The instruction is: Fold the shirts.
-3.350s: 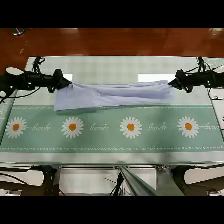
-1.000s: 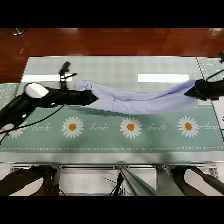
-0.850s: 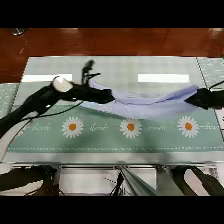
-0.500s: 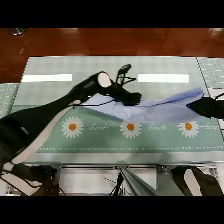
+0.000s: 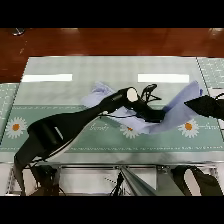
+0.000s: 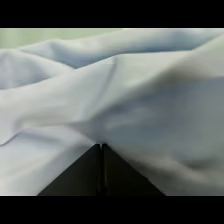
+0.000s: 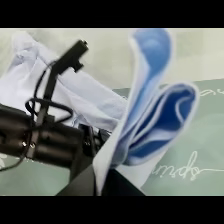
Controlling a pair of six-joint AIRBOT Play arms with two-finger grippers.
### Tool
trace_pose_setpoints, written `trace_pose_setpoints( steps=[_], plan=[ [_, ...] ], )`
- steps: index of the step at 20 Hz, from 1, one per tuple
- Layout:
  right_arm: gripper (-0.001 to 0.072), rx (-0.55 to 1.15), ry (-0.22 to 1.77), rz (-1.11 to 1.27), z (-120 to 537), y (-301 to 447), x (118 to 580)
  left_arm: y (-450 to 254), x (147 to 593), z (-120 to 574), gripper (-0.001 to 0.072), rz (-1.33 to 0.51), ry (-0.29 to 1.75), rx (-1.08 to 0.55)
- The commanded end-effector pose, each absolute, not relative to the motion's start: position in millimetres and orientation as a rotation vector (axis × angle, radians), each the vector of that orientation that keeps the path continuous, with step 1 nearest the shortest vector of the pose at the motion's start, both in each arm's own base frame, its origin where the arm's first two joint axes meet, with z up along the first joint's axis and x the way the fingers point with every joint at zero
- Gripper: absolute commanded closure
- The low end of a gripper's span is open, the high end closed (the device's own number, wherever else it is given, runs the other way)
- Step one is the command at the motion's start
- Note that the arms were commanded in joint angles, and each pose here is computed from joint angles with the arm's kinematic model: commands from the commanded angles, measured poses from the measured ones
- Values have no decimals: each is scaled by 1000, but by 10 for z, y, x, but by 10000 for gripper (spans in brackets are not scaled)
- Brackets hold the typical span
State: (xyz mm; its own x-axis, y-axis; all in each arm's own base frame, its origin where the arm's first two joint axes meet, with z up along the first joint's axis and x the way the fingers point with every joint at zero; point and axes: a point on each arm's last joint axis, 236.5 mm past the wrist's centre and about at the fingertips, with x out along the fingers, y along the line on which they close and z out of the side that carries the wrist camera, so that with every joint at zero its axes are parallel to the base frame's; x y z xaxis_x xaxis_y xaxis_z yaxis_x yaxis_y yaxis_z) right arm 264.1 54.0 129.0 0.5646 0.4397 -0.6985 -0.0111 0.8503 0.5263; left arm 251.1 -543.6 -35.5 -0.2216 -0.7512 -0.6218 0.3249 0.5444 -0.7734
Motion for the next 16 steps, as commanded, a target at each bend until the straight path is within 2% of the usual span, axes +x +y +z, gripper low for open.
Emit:
trace_pose_setpoints(
  steps=[1, 5, 8, 10, 12, 16],
  plan=[
    [680, 526, 922, 303, 1349, 602, 2662, -5076, 2974, 23, 692, -1045, 1423, -410],
    [680, 586, 852, 371, 1540, 747, 2751, -3708, 3817, 528, 691, -825, 1282, -299],
    [680, 603, 858, 484, 1600, 1040, 2814, -2550, 4009, 933, 690, -630, 1145, -343],
    [680, 572, 886, 581, 1557, 1420, 2911, -1892, 3875, 1217, 691, -523, 1002, -391],
    [680, 539, 899, 668, 1517, 1884, 3104, -1374, 3562, 1381, 690, -414, 868, -443],
    [680, 497, 985, 780, 1221, 2855, 3613, -1128, 2759, 1385, 691, -368, 755, -483]
  ],
)
